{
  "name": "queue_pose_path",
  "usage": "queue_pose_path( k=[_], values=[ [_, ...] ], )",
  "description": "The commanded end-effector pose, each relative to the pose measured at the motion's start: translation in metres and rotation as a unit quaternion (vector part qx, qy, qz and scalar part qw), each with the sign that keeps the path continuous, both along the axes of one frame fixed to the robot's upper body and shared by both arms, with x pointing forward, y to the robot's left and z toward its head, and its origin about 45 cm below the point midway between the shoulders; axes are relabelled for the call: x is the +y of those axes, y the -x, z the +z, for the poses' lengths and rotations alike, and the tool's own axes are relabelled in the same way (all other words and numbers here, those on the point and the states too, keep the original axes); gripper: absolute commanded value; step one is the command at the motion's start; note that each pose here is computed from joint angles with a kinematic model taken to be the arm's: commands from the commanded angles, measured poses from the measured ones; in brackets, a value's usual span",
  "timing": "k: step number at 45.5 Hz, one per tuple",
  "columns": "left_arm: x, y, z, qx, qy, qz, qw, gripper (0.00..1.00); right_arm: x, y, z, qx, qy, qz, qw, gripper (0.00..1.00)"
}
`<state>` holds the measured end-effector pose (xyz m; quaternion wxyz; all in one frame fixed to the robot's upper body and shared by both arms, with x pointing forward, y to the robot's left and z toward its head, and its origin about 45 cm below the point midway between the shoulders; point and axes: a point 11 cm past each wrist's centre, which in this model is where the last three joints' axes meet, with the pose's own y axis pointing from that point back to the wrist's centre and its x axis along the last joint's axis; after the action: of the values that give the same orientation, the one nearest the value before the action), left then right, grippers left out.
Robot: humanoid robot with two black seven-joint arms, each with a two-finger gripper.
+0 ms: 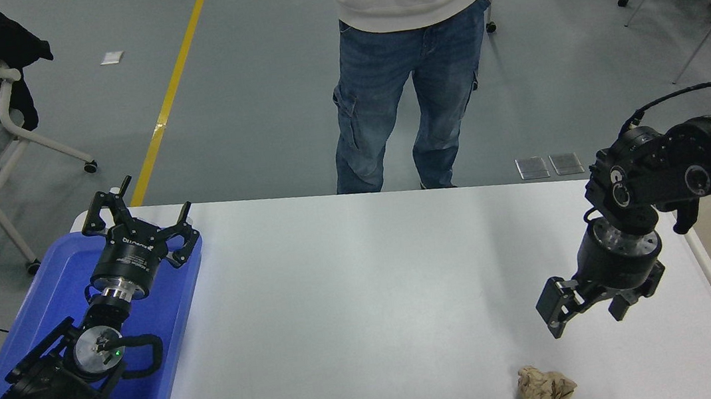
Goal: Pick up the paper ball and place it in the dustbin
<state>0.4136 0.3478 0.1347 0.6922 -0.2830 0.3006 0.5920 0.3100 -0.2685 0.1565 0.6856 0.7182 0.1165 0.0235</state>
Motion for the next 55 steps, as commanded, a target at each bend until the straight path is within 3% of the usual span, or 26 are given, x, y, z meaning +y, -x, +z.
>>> queue_pose_path(
  k=[1,33,43,55],
  values=[
    [0.0,0.0,0.0,0.0,0.0,0.0,1.0,1.0,0.01,0.008,-0.023,-0.019,-0.023,0.0,1.0,0.97],
    [0.0,0.0,0.0,0.0,0.0,0.0,1.0,1.0,0.01,0.044,-0.062,0.013,-0.033,-0.01,0.999,0.99],
    [0.0,0.0,0.0,0.0,0.0,0.0,1.0,1.0,0.001,0.041,-0.073,-0.03,-0.03,-0.013,0.999,0.98],
    [0.0,0.0,0.0,0.0,0.0,0.0,1.0,1.0,-0.006,0.047,-0.083,-0.029,-0.026,-0.02,0.999,0.98]
  ],
)
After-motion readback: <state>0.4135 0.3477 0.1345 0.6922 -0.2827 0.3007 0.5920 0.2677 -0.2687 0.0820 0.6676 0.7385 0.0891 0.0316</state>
